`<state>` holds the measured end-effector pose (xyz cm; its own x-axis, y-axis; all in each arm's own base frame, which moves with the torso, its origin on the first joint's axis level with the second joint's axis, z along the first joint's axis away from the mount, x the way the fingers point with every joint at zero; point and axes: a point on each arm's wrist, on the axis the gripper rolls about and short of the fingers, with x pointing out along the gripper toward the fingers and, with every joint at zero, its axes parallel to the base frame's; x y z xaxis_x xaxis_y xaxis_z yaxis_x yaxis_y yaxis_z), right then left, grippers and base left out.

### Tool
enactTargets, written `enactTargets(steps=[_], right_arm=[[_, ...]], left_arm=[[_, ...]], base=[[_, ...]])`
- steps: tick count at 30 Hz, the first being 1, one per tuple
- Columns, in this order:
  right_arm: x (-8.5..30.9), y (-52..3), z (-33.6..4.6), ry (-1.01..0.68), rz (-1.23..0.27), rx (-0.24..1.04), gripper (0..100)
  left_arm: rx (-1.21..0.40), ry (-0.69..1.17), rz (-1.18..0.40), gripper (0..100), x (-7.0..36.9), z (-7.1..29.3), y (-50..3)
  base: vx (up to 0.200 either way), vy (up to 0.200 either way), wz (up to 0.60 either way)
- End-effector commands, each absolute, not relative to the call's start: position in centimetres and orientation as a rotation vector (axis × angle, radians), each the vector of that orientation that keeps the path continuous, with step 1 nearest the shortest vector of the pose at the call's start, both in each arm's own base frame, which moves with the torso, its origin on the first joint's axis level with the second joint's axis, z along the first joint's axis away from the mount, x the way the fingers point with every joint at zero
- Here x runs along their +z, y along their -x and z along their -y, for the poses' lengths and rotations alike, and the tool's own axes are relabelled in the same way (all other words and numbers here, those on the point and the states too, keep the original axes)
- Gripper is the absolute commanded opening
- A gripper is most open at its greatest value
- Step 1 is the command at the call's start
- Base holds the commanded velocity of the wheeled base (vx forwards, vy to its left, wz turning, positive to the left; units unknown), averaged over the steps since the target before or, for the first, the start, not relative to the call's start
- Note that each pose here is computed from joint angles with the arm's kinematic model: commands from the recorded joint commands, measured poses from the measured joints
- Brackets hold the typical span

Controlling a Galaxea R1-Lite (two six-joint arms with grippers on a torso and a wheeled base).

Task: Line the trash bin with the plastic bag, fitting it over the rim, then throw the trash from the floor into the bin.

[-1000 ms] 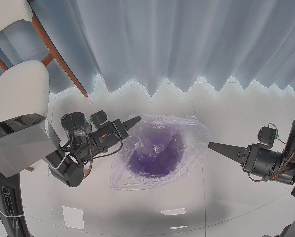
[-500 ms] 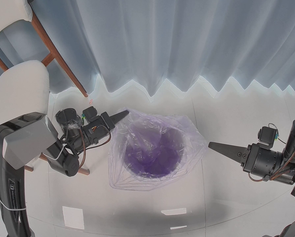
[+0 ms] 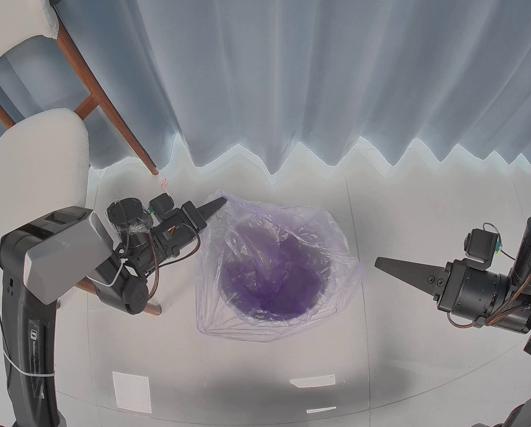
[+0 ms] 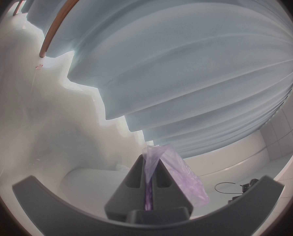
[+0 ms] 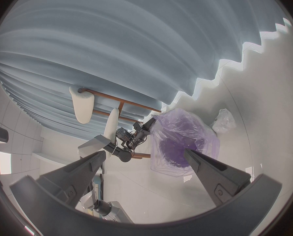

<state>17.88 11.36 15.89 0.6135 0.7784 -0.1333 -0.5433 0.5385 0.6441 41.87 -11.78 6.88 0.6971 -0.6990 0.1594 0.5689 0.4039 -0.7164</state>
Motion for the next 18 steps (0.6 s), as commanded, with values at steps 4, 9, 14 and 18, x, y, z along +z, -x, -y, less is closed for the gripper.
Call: enactTargets(steps=[4, 9, 14, 18], right_arm=[[15.8, -17.9, -11.4, -0.597, -0.439, 0.816, 100], [15.8, -17.9, -11.4, -0.595, -0.438, 0.816, 100], [15.8, -17.9, -11.4, -0.595, -0.441, 0.815, 100], [15.8, -17.9, -11.4, -0.595, -0.441, 0.815, 100]], left_arm=[[-0.730, 0.844, -0.158, 0, 4.5, 12.5, -43.1], [-0.718, 0.847, -0.151, 0, 4.3, 13.2, -43.1], [-0.719, 0.846, -0.149, 0, 4.4, 13.4, -43.1], [-0.701, 0.846, -0.142, 0, 4.3, 12.9, -43.3]], base=[[0.000, 0.000, 0.00], [0.000, 0.000, 0.00], [0.000, 0.000, 0.00], [0.000, 0.000, 0.00]])
